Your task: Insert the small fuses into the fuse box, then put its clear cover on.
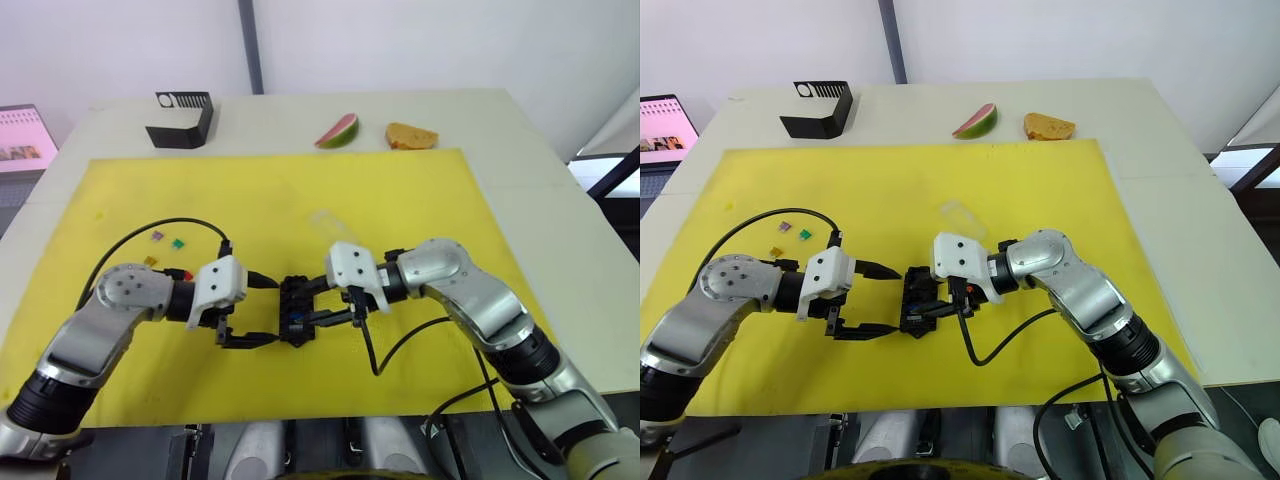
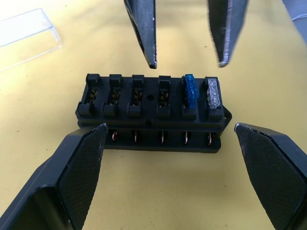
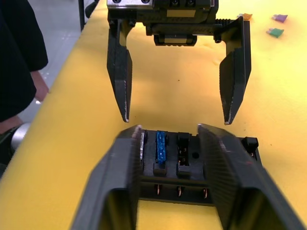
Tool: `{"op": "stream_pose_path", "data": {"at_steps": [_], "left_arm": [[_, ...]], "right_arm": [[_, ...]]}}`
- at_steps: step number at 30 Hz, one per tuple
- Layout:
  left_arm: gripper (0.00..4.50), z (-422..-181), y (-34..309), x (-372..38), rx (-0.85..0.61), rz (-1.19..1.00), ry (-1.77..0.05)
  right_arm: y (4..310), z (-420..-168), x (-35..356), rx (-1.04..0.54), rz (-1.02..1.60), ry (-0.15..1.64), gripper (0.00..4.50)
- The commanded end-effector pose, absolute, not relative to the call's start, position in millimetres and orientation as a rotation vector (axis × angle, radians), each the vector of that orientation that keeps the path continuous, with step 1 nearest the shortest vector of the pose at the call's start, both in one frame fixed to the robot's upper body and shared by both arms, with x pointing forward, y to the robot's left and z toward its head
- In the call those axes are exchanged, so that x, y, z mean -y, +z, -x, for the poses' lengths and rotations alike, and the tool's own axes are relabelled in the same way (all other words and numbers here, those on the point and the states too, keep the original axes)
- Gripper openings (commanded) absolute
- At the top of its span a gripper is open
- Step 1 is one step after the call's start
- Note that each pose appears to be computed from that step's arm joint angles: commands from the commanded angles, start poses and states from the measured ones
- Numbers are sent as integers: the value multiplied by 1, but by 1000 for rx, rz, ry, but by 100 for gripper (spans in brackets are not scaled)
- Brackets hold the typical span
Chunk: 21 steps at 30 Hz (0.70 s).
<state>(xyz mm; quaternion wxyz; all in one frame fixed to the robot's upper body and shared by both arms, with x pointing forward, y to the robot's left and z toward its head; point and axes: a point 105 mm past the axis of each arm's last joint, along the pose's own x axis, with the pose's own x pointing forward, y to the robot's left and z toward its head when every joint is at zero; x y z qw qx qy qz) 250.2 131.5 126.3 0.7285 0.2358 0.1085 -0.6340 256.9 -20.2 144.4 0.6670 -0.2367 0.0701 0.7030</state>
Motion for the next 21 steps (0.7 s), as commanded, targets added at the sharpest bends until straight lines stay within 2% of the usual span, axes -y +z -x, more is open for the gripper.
{"op": "stream_pose_path", "data": {"at_steps": [1, 20, 21], "left_arm": [[450, -248, 135, -131, -202, -542, -1400], [450, -249, 136, -132, -199, -546, -1396], [450, -249, 136, -132, -199, -546, -1395]], "right_arm": [[148, -255, 18, -121, 561, 1589, 176], [137, -258, 17, -136, 590, 1575, 176], [137, -258, 17, -137, 591, 1577, 152]]}}
